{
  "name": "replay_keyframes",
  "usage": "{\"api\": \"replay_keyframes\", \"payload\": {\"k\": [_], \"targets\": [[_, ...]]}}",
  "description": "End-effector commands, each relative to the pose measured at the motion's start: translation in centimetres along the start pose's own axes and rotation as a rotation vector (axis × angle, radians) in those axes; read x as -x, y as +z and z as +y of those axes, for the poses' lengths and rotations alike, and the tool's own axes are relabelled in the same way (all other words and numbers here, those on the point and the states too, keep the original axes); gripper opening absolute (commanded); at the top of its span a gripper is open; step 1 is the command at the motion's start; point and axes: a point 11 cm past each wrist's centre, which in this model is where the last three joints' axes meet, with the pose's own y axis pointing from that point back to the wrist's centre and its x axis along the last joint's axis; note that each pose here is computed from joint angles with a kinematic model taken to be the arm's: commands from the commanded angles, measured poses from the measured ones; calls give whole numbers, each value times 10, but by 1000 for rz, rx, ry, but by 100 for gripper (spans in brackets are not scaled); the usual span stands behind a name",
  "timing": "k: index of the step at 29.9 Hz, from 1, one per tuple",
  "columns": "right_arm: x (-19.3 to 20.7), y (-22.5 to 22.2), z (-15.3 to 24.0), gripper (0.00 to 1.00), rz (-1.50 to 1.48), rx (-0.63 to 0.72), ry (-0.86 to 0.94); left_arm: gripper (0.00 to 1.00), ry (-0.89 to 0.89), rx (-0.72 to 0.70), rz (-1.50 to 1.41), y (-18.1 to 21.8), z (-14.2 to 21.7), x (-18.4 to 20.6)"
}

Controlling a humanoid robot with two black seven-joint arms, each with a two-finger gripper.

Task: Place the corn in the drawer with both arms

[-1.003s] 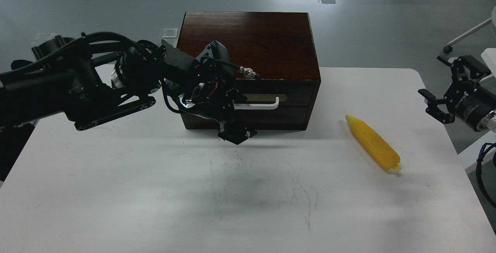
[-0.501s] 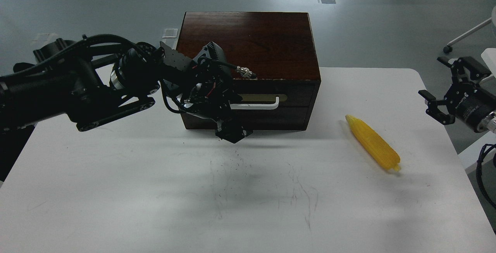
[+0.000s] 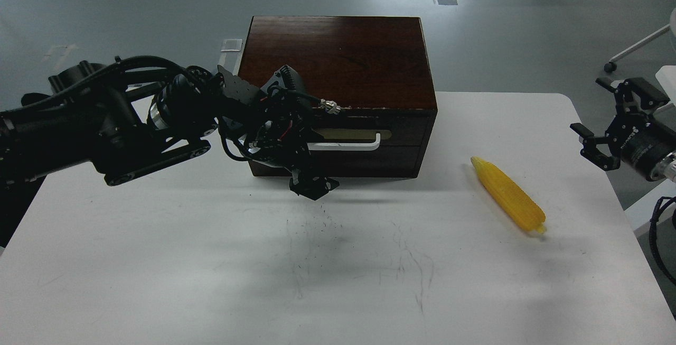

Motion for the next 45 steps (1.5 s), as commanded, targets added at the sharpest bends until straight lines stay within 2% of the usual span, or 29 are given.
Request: {"api": "replay_keyframes", "payload": {"k": [1, 5, 25, 45], "targets": [[0, 0, 0, 100, 1, 0, 1, 99, 7, 40, -22, 15, -2, -3], [0, 0, 0, 100, 1, 0, 1, 99, -28, 78, -39, 28, -5, 9], [0, -1, 0, 100, 0, -3, 2, 99, -9, 175, -107, 69, 10, 10], [-3, -3, 2, 100, 4, -4, 8, 99, -53, 129, -175, 62, 11, 19]]}}
